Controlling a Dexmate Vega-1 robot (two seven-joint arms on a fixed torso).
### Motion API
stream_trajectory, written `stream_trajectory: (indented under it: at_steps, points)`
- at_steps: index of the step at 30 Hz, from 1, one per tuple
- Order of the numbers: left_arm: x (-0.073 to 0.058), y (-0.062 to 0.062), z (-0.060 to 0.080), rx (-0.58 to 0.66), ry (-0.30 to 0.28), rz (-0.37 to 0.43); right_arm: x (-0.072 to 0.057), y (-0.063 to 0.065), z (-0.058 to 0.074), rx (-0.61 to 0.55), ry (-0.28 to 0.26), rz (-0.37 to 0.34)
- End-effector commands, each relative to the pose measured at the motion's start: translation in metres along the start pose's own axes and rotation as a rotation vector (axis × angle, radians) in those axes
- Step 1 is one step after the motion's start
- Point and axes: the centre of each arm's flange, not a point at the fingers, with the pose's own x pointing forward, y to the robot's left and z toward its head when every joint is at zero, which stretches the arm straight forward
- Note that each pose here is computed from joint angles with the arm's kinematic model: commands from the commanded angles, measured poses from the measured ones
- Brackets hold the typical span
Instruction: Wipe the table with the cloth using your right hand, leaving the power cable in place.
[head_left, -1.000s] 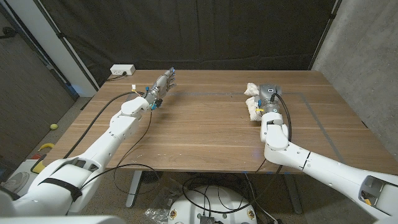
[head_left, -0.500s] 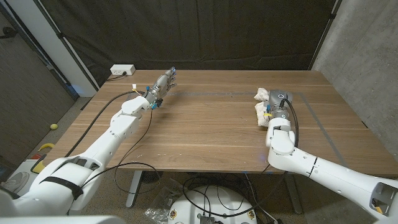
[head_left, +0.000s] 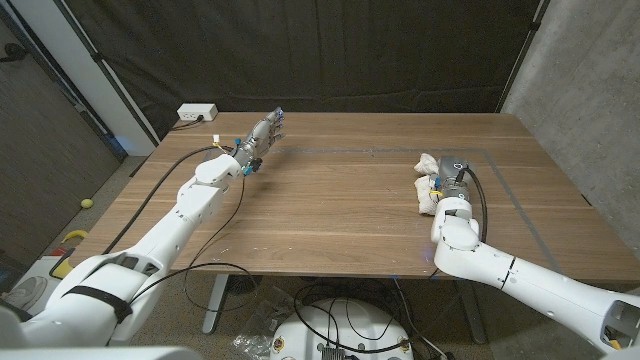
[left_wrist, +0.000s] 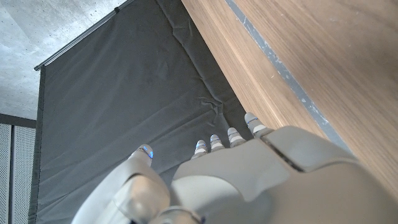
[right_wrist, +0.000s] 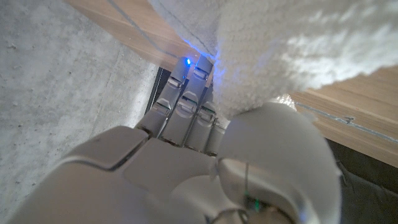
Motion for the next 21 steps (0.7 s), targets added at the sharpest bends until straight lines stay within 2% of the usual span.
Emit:
stream_trajectory:
  at_steps: [1,12,21]
  points:
    - [-0.002,0.000,0.001,0.002,0.003,0.006,0.000,0.023,0.002,0.061,-0.034,0.088]
    - [0.002,-0.002,0.002,0.000,0.002,-0.001,-0.022,0.025,0.023,0.113,-0.135,0.092]
    - [0.004,-0.004,0.002,0.001,0.000,-0.004,-0.046,0.031,0.028,0.147,-0.182,0.130]
